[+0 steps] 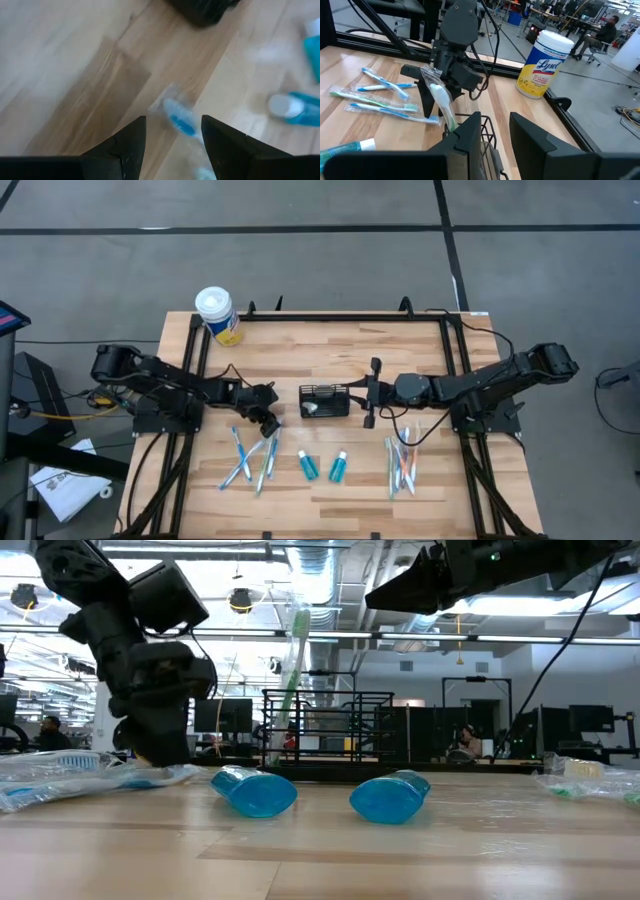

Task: Pick & Place toothbrushing station
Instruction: Put the blue toothbrush into the mesh

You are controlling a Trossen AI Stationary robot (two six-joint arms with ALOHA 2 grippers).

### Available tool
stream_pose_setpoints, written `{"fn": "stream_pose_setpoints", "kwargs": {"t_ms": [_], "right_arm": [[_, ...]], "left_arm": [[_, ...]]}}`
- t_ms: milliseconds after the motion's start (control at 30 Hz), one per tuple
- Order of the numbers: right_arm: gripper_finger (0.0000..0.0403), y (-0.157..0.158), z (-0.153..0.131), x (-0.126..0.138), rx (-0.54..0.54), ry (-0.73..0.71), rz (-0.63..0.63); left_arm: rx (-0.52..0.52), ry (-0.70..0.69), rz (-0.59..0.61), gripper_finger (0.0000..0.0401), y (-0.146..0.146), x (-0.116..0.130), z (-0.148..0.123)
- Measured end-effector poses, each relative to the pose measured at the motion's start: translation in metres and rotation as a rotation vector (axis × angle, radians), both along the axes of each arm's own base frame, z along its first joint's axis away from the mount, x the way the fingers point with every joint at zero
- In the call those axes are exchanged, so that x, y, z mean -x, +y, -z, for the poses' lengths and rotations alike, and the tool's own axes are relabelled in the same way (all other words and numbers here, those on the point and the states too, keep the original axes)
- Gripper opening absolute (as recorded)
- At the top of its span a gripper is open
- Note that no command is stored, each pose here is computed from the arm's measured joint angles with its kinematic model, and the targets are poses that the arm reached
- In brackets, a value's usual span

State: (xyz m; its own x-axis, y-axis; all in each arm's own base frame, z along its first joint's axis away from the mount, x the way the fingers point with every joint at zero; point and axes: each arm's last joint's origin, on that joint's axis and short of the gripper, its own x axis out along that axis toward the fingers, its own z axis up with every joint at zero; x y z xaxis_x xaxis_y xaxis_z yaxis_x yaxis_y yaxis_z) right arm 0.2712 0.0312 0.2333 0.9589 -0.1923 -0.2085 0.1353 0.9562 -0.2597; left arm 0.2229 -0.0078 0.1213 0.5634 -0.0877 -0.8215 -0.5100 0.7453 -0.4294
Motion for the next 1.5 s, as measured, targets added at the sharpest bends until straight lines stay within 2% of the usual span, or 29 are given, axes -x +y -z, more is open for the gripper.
{"fn": "stream_pose_setpoints", "kwargs": {"t_ms": [267,333,467,533,700,1033,1333,1500], "right_arm": [[0.0093,0.000,0.000,0.000,0.000,0.000,0.000],[0.0093,0.000,0.000,0.000,0.000,0.000,0.000],[0.0093,0.000,0.000,0.000,-0.001,-0.001,0.000],[0.0093,0.000,0.000,0.000,0.000,0.000,0.000],[0.0093,0.000,0.000,0.000,-0.001,0.000,0.000],[0.0093,0.000,0.000,0.000,-0.002,0.003,0.000],[0.0093,0.000,0.000,0.000,-0.001,0.003,0.001],[0.0093,0.000,0.000,0.000,-0.002,-0.001,0.001]], "left_arm": [[-0.003,-0.034,0.008,0.0175,0.001,-0.007,0.004],[-0.022,-0.039,0.034,0.0148,0.001,-0.005,0.003],[-0.029,-0.051,0.072,0.0044,0.001,-0.006,0.002],[-0.023,-0.050,0.081,0.0015,0.001,-0.006,0.003],[-0.071,-0.087,0.095,0.0002,0.001,-0.008,-0.001],[-0.242,-0.365,0.106,0.0001,0.008,-0.006,-0.047],[-0.545,-0.596,0.131,0.0000,0.012,0.008,-0.093],[-0.649,-0.619,0.170,0.0000,0.013,0.012,-0.100]]}}
